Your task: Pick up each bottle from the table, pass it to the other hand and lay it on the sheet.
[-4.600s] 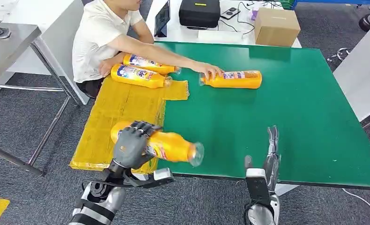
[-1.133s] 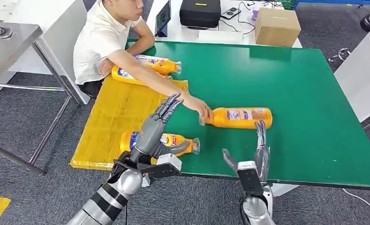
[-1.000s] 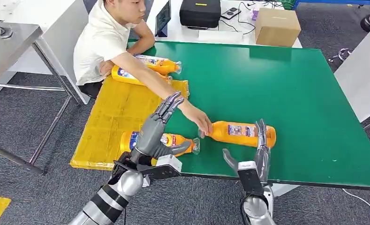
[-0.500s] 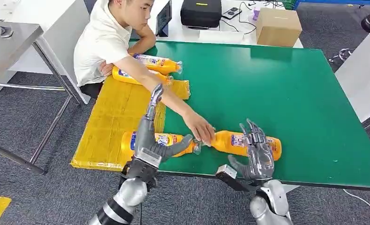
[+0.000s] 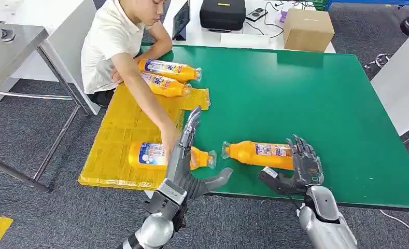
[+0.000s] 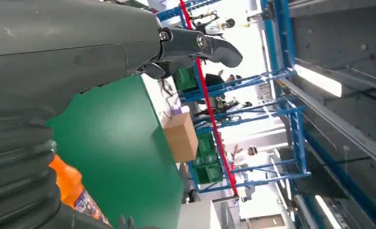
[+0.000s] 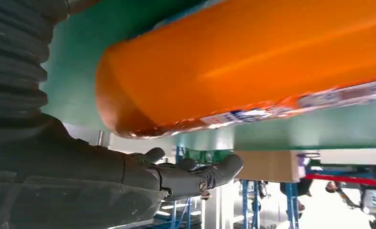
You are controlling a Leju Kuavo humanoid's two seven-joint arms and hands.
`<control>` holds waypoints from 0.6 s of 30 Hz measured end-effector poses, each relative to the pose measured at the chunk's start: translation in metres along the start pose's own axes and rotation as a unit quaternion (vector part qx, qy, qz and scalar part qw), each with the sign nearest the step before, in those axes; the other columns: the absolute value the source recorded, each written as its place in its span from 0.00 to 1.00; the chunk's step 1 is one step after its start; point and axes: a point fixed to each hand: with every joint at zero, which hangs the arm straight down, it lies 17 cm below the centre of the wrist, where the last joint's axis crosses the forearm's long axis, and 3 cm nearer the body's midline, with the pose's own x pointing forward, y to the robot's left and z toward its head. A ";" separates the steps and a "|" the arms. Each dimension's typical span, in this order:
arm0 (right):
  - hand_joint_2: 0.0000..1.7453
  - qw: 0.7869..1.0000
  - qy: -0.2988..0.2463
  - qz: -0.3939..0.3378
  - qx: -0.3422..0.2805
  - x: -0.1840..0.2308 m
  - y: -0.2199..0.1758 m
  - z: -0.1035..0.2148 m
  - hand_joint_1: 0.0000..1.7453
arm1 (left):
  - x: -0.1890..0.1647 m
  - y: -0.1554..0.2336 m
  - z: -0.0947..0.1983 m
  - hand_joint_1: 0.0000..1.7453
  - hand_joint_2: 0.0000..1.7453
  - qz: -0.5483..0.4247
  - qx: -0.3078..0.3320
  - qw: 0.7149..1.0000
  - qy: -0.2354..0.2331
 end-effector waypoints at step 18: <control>1.00 0.999 0.011 -0.005 0.053 -0.014 0.017 -0.015 0.00 | 0.005 -0.008 -0.005 0.00 1.00 0.007 -0.009 1.000 -0.004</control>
